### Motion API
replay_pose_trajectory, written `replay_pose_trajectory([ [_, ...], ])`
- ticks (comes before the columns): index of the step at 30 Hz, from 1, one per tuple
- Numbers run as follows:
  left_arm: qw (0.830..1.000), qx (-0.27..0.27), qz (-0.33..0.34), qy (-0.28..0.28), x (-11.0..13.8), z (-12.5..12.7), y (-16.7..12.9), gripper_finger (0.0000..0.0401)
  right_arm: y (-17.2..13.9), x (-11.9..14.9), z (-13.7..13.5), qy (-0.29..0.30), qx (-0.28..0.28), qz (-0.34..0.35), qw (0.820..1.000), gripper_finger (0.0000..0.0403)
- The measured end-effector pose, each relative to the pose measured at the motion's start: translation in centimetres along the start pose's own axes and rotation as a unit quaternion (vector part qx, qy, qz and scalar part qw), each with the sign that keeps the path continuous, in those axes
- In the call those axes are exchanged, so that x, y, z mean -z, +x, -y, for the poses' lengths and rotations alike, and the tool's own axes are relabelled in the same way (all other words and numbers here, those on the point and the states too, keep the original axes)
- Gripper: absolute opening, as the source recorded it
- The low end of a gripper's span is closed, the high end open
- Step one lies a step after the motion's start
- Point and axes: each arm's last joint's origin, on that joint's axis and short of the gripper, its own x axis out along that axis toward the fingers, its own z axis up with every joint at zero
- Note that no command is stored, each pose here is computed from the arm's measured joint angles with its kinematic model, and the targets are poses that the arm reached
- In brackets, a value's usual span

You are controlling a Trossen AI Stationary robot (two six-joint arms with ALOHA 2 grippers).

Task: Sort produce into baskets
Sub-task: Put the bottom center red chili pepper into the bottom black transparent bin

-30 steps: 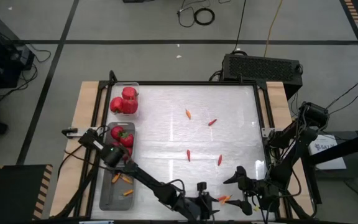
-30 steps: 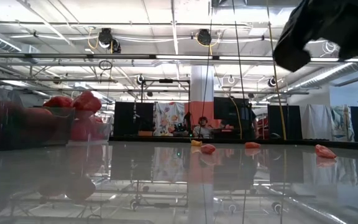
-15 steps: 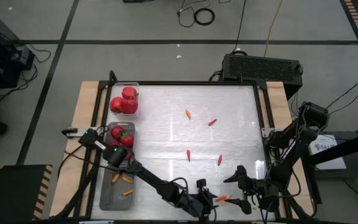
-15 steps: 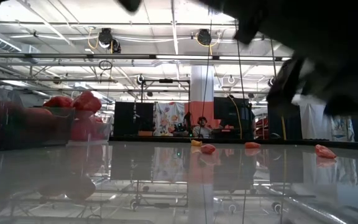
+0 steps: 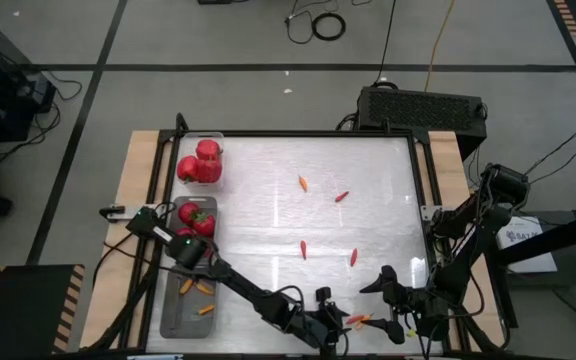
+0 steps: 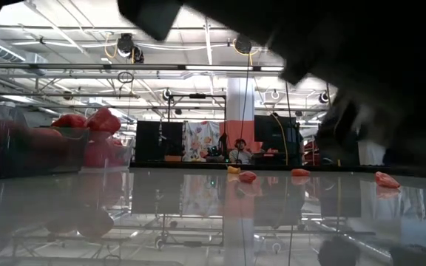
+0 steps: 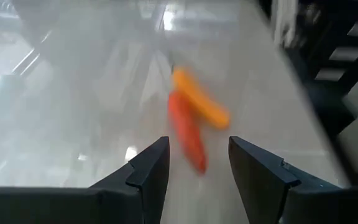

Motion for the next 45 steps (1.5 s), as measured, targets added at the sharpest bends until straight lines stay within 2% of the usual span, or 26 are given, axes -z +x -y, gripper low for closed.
replay_pose_trajectory([
  [4, 1.000, -0.005, -0.008, -0.004, 1.3, -0.2, 0.7, 0.0173, 0.0, 0.0, 0.0, 0.001, 0.000, 0.000, 1.000, 0.0384],
  [11, 1.000, -0.005, -0.014, -0.015, 1.6, -0.3, 0.8, 0.0168, 0.0, 0.0, 0.0, 0.005, 0.000, 0.000, 1.000, 0.0384],
  [16, 1.000, -0.008, -0.021, -0.015, 1.7, -0.4, 0.8, 0.0124, 0.0, 0.0, 0.0, 0.009, 0.000, 0.000, 1.000, 0.0384],
  [24, 0.999, -0.016, -0.024, -0.014, 1.8, -0.5, 0.9, 0.0019, 0.0, 0.0, 0.0, 0.013, 0.000, 0.000, 1.000, 0.0384],
  [26, 0.999, -0.016, -0.025, -0.013, 1.9, -0.5, 0.9, 0.0008, 0.0, 0.0, 0.0, 0.015, 0.000, 0.000, 1.000, 0.0384],
  [31, 0.999, -0.018, -0.025, 0.010, 1.7, -0.6, 0.8, 0.0009, 0.0, 0.0, 0.0, 0.023, 0.000, -0.001, 1.000, 0.0384],
  [36, 0.998, -0.020, -0.030, 0.051, 0.2, -0.6, -0.2, 0.0004, 0.0, 0.0, 0.0, 0.025, -0.001, -0.003, 1.000, 0.0384],
  [39, 0.995, -0.040, -0.057, 0.074, -1.1, -0.8, -1.5, 0.0003, 0.0, 0.0, 0.0, 0.025, -0.002, -0.003, 1.000, 0.0384],
  [45, 0.986, -0.063, -0.112, 0.105, -4.9, -1.4, -5.5, 0.0003, 0.0, 0.0, 0.0, 0.024, 0.000, 0.000, 1.000, 0.0384],
])
